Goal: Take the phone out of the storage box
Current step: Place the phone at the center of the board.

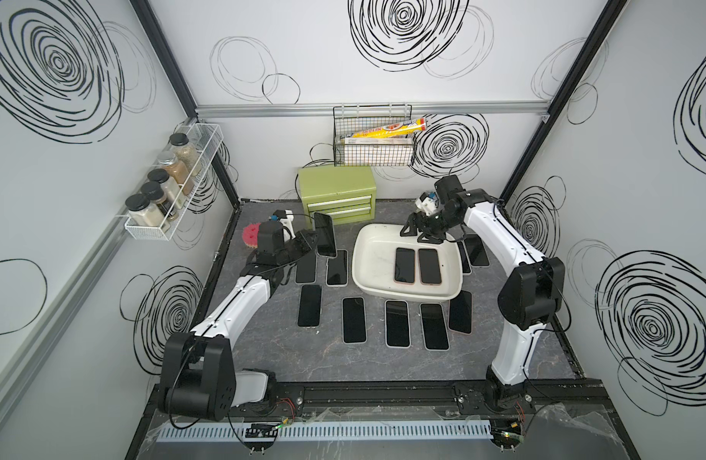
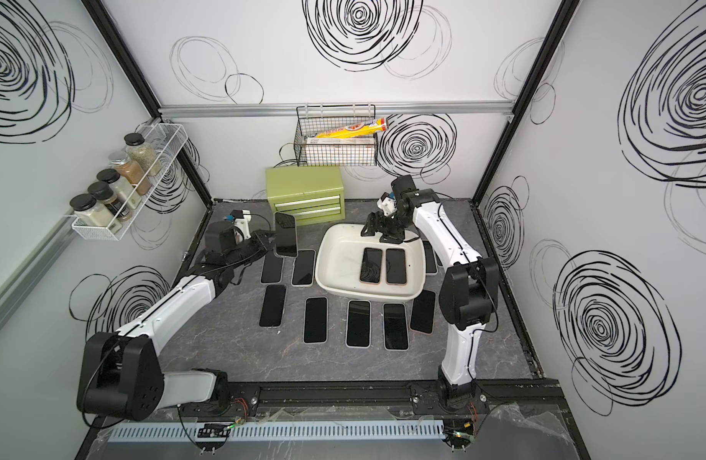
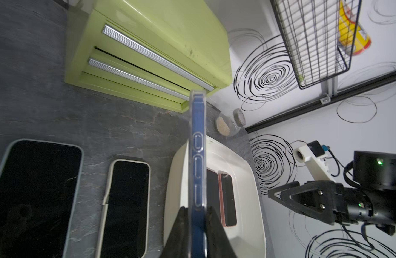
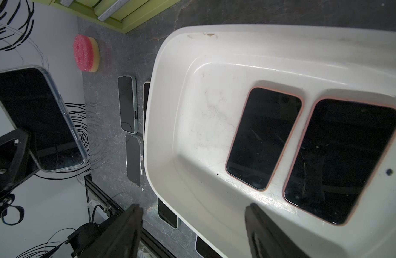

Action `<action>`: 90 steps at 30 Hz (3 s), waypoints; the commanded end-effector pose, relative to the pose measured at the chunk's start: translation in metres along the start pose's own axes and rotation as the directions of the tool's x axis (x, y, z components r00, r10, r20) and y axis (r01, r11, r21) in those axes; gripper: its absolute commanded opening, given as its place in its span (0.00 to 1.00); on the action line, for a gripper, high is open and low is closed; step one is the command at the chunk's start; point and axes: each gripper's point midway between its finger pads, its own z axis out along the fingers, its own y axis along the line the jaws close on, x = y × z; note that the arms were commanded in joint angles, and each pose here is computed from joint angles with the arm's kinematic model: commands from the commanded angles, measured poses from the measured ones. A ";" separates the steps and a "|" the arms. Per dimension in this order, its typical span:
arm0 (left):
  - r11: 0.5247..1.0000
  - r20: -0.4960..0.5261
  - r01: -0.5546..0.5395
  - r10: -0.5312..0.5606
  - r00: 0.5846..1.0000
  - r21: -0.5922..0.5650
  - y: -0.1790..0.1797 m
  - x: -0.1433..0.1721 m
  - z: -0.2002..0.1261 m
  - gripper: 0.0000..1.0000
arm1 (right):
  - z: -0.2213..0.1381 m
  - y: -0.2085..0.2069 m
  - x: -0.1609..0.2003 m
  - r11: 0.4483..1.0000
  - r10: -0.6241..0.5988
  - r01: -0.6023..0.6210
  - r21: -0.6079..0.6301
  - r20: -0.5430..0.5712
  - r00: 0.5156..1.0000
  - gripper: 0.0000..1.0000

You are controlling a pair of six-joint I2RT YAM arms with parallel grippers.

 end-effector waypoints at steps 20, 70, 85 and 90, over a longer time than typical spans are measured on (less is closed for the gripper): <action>0.924 -0.013 -0.115 0.119 0.993 -0.365 0.120 -0.023 -0.042 0.00 | 0.025 -0.004 0.017 0.998 -0.033 0.028 -0.060 -0.082 0.996 0.74; 0.882 -0.222 -0.165 0.070 0.972 -0.442 0.226 -0.009 -0.021 0.07 | 0.044 0.003 0.042 0.994 -0.091 0.082 -0.066 -0.152 0.984 0.70; 0.805 -0.237 -0.163 0.029 0.971 -0.570 0.255 0.002 -0.032 0.43 | 0.048 0.002 0.044 0.994 -0.091 0.080 -0.071 -0.164 0.982 0.70; 0.763 -0.233 -0.164 0.018 0.972 -0.626 0.265 -0.001 -0.039 0.51 | 0.047 0.002 0.044 0.994 -0.090 0.080 -0.068 -0.163 0.982 0.70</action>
